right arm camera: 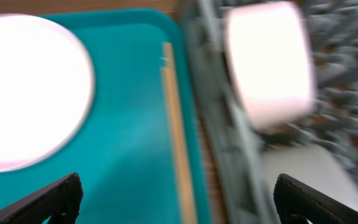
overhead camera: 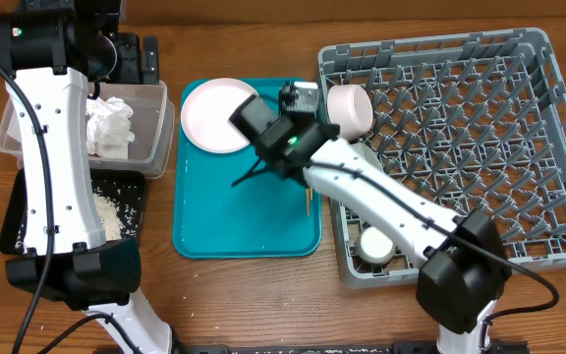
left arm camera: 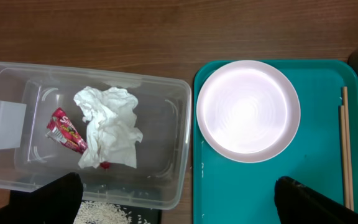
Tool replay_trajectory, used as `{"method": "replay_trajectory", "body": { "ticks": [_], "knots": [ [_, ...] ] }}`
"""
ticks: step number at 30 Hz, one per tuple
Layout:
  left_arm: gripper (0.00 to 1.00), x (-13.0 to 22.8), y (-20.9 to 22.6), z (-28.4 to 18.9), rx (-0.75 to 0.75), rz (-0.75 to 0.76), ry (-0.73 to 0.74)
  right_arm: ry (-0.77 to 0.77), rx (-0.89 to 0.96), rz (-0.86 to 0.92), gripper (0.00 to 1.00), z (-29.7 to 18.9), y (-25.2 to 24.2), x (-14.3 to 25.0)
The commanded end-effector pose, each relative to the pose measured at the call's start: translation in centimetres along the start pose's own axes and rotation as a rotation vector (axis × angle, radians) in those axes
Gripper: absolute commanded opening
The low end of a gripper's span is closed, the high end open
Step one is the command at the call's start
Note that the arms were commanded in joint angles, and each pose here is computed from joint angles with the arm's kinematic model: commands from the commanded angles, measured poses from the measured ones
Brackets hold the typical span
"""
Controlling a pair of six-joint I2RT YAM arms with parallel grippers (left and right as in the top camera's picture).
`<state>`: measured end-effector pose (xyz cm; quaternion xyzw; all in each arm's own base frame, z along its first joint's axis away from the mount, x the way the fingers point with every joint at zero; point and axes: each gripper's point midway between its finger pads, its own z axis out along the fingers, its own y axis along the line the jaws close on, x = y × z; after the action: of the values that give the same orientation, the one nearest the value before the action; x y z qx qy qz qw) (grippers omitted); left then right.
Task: Sort waste into correct bins and load items into the dishwasher
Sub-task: 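Return the right gripper to the tray and grasp the pink plate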
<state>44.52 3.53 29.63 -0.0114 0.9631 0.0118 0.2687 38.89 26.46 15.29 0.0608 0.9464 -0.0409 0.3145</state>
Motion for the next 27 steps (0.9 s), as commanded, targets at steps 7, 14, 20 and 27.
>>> {"method": "replay_trajectory", "body": {
  "ticks": [7, 14, 20, 27],
  "knots": [
    [1.0, -0.4, -0.1, 0.0, -0.005, -0.007, -0.012, -0.069, -0.402, 0.146, 0.84, 0.0, 5.4, -7.0],
    [1.0, -0.4, -0.1, 0.0, -0.005, -0.007, -0.012, 0.022, -0.46, 0.137, 0.72, 5.1, 8.9, -3.8],
    [1.0, -0.4, -0.1, 0.0, -0.005, -0.007, -0.012, 0.097, -0.418, 0.151, 0.67, 9.7, 9.6, -0.5],
    [1.0, -0.4, -0.1, 0.0, -0.005, -0.007, -0.012, 0.152, -0.401, 0.13, 0.6, 12.8, 10.2, 2.3]
  ]
}}
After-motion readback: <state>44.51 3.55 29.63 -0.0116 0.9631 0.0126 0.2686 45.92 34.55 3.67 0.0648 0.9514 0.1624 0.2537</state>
